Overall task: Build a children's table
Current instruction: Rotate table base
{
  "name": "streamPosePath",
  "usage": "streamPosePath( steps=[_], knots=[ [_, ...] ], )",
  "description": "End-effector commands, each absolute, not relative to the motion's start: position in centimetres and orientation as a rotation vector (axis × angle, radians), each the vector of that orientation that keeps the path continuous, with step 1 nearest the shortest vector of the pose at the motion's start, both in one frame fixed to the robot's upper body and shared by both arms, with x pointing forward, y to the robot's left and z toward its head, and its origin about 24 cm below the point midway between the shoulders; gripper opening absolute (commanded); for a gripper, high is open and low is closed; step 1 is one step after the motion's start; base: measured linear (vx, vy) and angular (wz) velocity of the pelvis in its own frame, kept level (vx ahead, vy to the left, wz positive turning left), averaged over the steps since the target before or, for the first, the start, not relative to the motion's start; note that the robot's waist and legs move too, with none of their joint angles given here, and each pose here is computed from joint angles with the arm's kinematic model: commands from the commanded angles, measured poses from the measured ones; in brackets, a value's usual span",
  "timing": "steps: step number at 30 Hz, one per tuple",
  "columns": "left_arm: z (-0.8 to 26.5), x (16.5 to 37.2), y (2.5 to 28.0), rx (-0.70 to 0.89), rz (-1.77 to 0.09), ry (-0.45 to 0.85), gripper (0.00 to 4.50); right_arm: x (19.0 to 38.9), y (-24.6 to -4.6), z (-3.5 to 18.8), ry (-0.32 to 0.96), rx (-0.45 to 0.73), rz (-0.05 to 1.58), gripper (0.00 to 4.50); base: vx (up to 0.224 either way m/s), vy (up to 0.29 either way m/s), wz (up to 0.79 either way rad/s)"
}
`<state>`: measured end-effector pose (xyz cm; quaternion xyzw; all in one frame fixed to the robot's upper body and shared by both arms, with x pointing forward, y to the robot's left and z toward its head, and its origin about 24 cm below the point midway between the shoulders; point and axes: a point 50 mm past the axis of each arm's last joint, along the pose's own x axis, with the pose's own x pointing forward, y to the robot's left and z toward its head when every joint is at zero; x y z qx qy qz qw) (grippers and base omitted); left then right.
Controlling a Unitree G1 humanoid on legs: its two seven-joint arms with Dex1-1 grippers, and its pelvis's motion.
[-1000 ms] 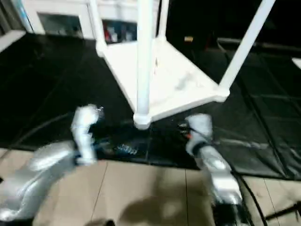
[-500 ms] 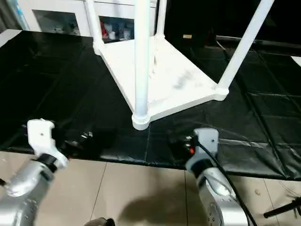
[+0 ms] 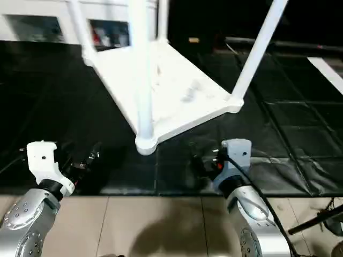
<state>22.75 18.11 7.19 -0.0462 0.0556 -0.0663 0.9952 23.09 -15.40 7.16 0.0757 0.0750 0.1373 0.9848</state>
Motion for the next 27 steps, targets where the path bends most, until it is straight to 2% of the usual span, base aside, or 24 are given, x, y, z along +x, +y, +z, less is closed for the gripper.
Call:
streamPosePath(
  steps=[1,19,25,26,27],
  knots=[
    [7.5,22.8,17.9,-0.085,-0.134,0.095,4.15,23.1,-15.3,7.4,0.149,0.143,0.286,4.44,0.177,-0.018,0.08],
    [7.8,22.7,17.7,-0.097,-0.164,0.080,4.15,23.0,-15.0,7.0,0.193,0.119,0.357,4.44,0.083,-0.031,-0.01],
    [8.3,23.2,16.9,-0.081,-0.349,0.078,4.15,23.8,-15.7,6.6,0.220,0.049,0.325,4.44,0.009,-0.053,-0.03],
    [8.7,23.3,16.7,-0.110,-0.419,0.073,4.35,24.1,-16.0,6.4,0.240,0.031,0.302,4.44,-0.065,0.017,-0.04],
    [8.8,23.4,16.6,-0.122,-0.460,0.073,4.35,24.3,-16.3,6.2,0.251,0.020,0.289,4.44,-0.081,0.020,-0.02]
  ],
)
